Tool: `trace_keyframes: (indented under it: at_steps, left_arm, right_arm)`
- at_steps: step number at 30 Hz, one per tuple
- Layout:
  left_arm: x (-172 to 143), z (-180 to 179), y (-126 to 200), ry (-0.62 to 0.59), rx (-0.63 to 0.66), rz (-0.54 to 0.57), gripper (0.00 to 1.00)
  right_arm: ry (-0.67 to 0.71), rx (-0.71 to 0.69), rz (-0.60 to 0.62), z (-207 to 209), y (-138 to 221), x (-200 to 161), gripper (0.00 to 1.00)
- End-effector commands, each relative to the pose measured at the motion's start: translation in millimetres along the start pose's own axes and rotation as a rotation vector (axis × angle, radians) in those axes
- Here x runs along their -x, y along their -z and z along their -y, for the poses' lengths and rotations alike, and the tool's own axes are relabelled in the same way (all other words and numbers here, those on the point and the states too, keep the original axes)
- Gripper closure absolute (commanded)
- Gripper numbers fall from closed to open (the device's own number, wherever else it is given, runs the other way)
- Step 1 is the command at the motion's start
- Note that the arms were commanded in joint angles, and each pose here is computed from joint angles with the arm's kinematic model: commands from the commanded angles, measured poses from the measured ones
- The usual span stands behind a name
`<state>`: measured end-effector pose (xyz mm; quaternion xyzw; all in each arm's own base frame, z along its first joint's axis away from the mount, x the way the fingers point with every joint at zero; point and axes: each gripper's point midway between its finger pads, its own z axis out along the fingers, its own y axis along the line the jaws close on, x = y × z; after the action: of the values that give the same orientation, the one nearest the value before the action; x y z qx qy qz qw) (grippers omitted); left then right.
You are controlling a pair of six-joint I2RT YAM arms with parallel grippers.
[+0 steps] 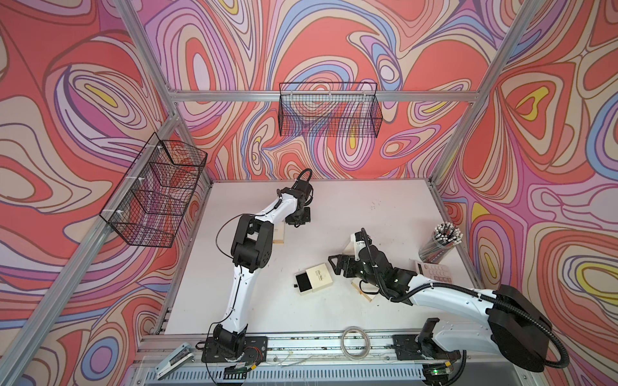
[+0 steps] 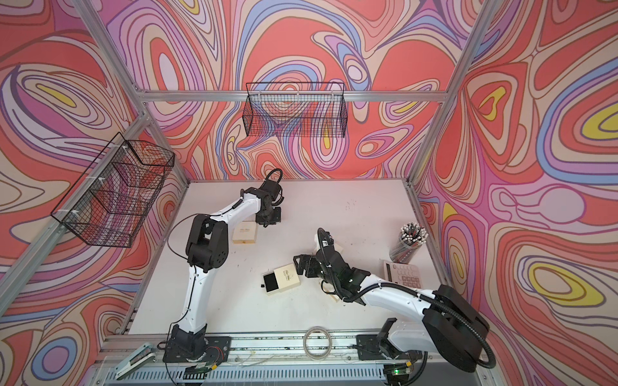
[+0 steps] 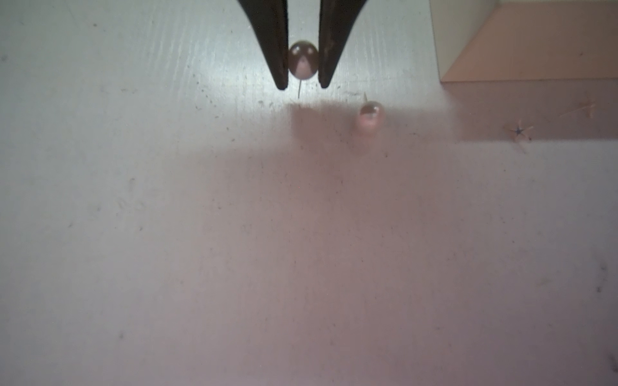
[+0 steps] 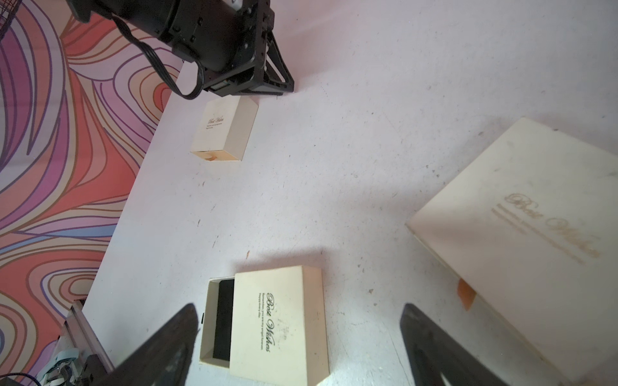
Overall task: Take out the earrings from the drawer-style jewelry box
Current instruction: Place the earring at the center of the board.
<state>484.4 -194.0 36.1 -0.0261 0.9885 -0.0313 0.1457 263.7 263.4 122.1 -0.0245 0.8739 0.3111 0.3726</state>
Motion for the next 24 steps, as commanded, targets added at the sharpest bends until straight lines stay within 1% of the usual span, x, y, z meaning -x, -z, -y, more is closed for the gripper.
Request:
trace_keyframes:
  at_steps: [1, 10, 24]
  left_arm:
    - [1.6, -6.4, -4.8, -0.002, 0.019, -0.017, 0.83]
    - [4.7, -6.2, -7.2, 0.002, 0.017, -0.017, 0.83]
    - [6.6, -9.6, -10.6, 0.014, 0.017, -0.022, 0.79]
  right_arm:
    - [-0.012, -0.002, 0.004, -2.3, -1.5, 4.8, 0.03]
    - [-0.014, -0.009, -0.005, -0.7, -3.1, 2.6, 0.03]
    - [-0.012, -0.011, -0.003, -1.8, -3.2, 4.6, 0.03]
